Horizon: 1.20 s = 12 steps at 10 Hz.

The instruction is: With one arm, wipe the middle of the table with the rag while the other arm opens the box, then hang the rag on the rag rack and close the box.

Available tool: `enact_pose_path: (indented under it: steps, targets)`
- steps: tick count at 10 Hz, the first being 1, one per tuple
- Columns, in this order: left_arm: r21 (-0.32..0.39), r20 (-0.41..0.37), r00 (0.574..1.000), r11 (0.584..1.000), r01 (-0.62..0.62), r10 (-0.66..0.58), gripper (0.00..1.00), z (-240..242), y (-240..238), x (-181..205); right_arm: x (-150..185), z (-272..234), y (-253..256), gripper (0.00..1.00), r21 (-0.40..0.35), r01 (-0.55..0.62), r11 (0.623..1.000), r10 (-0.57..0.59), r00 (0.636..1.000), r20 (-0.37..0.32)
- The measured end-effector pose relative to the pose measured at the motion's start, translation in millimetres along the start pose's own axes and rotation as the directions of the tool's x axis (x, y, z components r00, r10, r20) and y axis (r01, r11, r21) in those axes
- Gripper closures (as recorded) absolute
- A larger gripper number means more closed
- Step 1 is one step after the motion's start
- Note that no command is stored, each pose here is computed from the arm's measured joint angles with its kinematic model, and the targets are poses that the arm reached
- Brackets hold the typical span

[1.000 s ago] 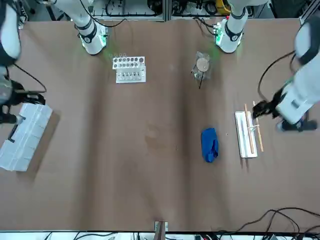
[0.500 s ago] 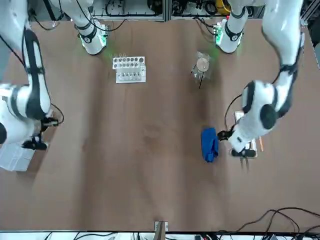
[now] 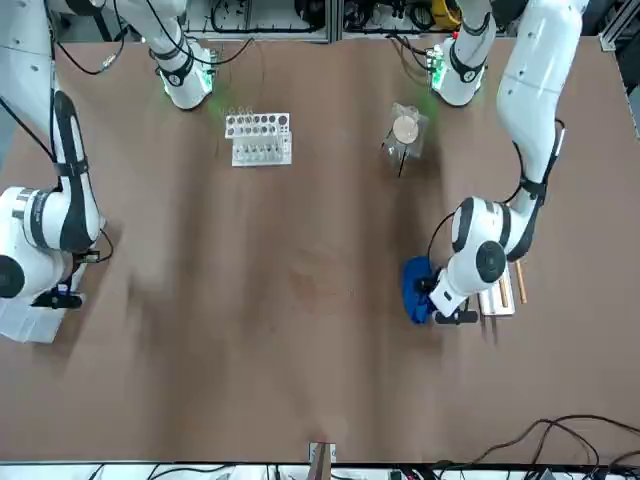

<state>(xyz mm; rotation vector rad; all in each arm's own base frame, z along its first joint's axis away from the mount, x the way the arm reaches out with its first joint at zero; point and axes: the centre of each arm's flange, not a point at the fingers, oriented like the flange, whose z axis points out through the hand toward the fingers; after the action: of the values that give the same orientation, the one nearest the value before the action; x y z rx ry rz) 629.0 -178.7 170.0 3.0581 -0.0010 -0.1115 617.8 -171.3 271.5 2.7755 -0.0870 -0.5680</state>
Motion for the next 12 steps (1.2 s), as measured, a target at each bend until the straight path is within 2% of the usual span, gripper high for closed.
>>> enact_pose_path:
  steps: [1, 3, 5, 6, 8, 10, 12]
  targets:
    - [-0.004, -0.015, 1.000, 1.000, -0.004, 0.004, 0.16, -3, 8, 1, 3, 7, 13, 0.99, -0.005, -0.002, 1.000, 0.002, 1.000, -0.020]
    - [-0.016, -0.056, 0.998, 1.000, -0.002, 0.001, 0.49, -13, 35, 6, 15, 17, 19, 0.99, -0.024, 0.033, 0.999, -0.035, 0.996, -0.086]
    - [-0.031, -0.096, 0.995, 0.999, -0.017, 0.014, 0.81, -24, 61, 16, 21, 29, 23, 0.98, -0.032, 0.080, 0.996, -0.083, 0.992, -0.098]
    - [-0.038, -0.102, 0.995, 0.999, -0.003, -0.001, 0.93, -23, 80, 16, 21, 31, 28, 0.98, -0.032, 0.102, 0.994, -0.105, 0.990, -0.096]
    - [-0.055, -0.118, 0.993, 0.998, 0.006, -0.012, 0.93, -24, 129, 9, 18, 33, 35, 0.98, -0.030, 0.126, 0.992, -0.128, 0.989, -0.079]
    - [-0.075, -0.125, 0.992, 0.997, 0.011, -0.020, 0.93, -15, 191, -6, 13, 30, 38, 0.98, -0.022, 0.134, 0.991, -0.134, 0.991, -0.020]
    - [-0.097, -0.133, 0.991, 0.995, 0.021, -0.034, 0.93, -13, 238, -21, 7, 17, 44, 0.97, -0.024, 0.133, 0.991, -0.133, 0.991, 0.008]
